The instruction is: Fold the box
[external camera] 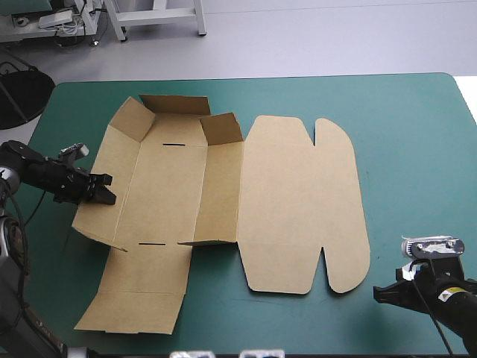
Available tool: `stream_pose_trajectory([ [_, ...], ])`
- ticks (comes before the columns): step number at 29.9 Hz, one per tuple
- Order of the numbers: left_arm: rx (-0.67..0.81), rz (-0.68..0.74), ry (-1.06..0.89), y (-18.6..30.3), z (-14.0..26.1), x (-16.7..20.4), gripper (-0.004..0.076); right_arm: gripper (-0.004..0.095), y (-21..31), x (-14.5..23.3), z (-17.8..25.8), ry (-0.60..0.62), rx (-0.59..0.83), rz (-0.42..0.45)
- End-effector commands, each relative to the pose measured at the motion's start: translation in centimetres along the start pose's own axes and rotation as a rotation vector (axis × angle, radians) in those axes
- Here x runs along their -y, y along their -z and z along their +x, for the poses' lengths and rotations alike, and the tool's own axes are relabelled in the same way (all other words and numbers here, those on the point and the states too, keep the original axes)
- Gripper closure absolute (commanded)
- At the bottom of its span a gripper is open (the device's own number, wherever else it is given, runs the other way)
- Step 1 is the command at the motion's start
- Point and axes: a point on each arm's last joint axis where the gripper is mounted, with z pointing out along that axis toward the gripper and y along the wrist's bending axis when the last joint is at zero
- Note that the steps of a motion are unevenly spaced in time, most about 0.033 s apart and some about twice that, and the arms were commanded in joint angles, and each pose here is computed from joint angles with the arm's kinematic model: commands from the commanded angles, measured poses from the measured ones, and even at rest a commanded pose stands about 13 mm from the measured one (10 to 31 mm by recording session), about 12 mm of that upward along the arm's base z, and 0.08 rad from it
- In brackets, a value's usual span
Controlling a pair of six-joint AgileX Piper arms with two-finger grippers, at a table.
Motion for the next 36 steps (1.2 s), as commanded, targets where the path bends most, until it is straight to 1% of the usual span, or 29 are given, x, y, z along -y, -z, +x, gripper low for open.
stream_pose_trajectory([
  [1, 0.009, 0.051, -0.024, 1.8, 0.0, 1.9, 0.0701, 0.0926, 0.5, 0.0, -1.1, 0.001, 0.070, 0.008],
  [2, 0.009, 0.051, -0.024, 1.8, 0.0, 1.9, 0.0731, 0.0926, 0.5, 0.0, -1.1, 0.001, 0.070, 0.008],
  [8, 0.027, 0.026, -0.061, 2.6, -0.4, 2.6, 0.0732, 0.0926, 0.5, 0.0, -1.1, 0.001, 0.072, 0.008],
  [13, 0.040, -0.129, -0.234, 5.1, -1.6, 5.4, 0.0732, 0.0926, 0.5, 0.0, -1.1, 0.001, 0.078, 0.010],
  [17, 0.092, -0.233, -0.413, 7.4, -2.7, 9.1, 0.0732, 0.0926, 0.5, 0.0, -1.1, 0.001, 0.078, 0.010],
  [21, 0.138, -0.305, -0.591, 9.1, -3.5, 12.7, 0.0732, 0.0926, 0.5, 0.0, -1.1, 0.001, 0.078, 0.010],
  [25, 0.190, -0.328, -0.810, 10.0, -4.2, 16.7, 0.0732, 0.0926, 0.5, 0.0, -1.1, 0.001, 0.071, 0.008],
  [30, 0.305, -0.358, -1.068, 11.2, -4.6, 22.4, 0.0732, 0.0926, 0.5, 0.0, -1.1, 0.001, 0.071, 0.008],
  [36, 0.382, -0.523, -1.336, 11.7, -3.7, 29.5, 0.0732, 0.0926, 0.5, 0.0, -1.0, 0.001, 0.069, 0.007],
])
